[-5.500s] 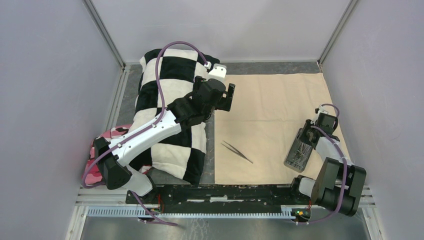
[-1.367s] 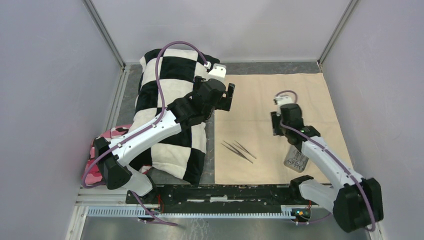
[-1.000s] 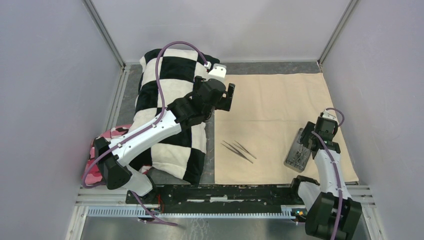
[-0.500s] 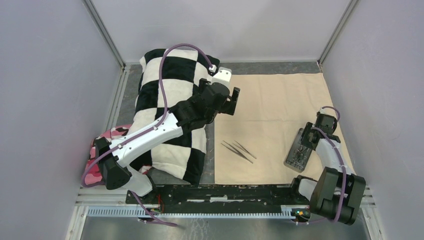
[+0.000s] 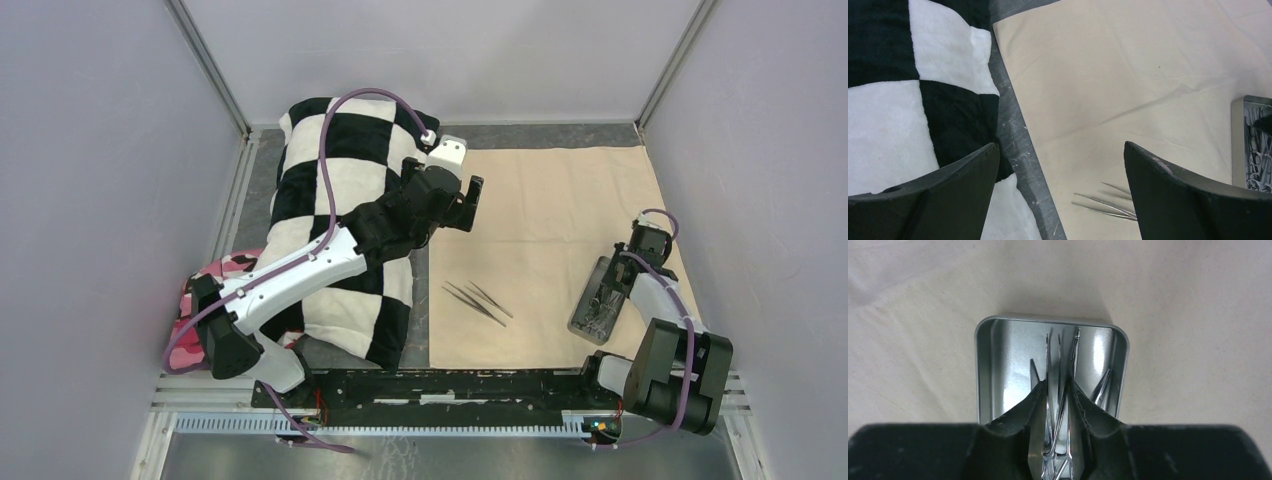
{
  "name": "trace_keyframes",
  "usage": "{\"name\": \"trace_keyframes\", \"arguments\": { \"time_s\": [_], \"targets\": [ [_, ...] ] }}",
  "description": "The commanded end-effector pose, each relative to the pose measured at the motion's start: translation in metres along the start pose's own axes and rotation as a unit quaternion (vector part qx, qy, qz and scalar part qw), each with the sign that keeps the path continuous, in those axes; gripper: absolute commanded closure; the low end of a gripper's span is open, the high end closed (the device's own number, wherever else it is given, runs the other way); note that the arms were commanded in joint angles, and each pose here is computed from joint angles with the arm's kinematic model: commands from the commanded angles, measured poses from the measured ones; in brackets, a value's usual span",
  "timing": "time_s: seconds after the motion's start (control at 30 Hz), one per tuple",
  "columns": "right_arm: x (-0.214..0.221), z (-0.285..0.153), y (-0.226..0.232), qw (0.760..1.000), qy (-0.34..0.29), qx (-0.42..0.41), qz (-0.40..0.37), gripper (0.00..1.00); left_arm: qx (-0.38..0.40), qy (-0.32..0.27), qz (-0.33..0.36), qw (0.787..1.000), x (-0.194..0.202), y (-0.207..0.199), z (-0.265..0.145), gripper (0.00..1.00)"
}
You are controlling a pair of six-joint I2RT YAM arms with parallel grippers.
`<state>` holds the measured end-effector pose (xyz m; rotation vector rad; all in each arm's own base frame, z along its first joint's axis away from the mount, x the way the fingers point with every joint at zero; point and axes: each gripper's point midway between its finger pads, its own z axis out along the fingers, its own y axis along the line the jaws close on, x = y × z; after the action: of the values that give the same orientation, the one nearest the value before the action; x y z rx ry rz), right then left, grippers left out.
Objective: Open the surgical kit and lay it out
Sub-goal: Pick up the medical item from the container.
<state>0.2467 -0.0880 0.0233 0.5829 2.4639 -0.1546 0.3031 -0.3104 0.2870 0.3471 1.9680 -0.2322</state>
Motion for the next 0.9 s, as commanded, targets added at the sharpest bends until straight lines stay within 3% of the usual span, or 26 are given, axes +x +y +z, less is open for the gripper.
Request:
{"name": "trace_keyframes", "arguments": {
  "time_s": [0.0,0.13,0.27,0.47,0.87],
  "targets": [
    [0.001,-0.002,0.018,0.999,-0.005,-0.052,-0.01,0.75,0.009,-0.013,0.009,1.0,-0.007,-0.004,0.002,0.0],
    [-0.007,-0.008,0.017,0.999,-0.014,-0.05,-0.014,0.79,0.01,-0.011,0.009,1.0,-0.005,-0.005,0.003,0.0],
    [-0.018,-0.015,0.002,0.999,-0.026,-0.008,-0.022,0.74,0.011,-0.01,0.01,1.0,-0.004,-0.006,0.004,0.0],
    [-0.024,-0.011,0.006,0.999,-0.029,-0.016,-0.027,0.68,0.012,-0.009,0.011,1.0,-0.004,-0.007,0.004,0.0],
    [-0.027,-0.003,0.021,0.998,-0.03,-0.042,-0.039,0.73,0.01,-0.005,0.016,1.0,0.0,-0.007,0.008,0.0]
  ]
}}
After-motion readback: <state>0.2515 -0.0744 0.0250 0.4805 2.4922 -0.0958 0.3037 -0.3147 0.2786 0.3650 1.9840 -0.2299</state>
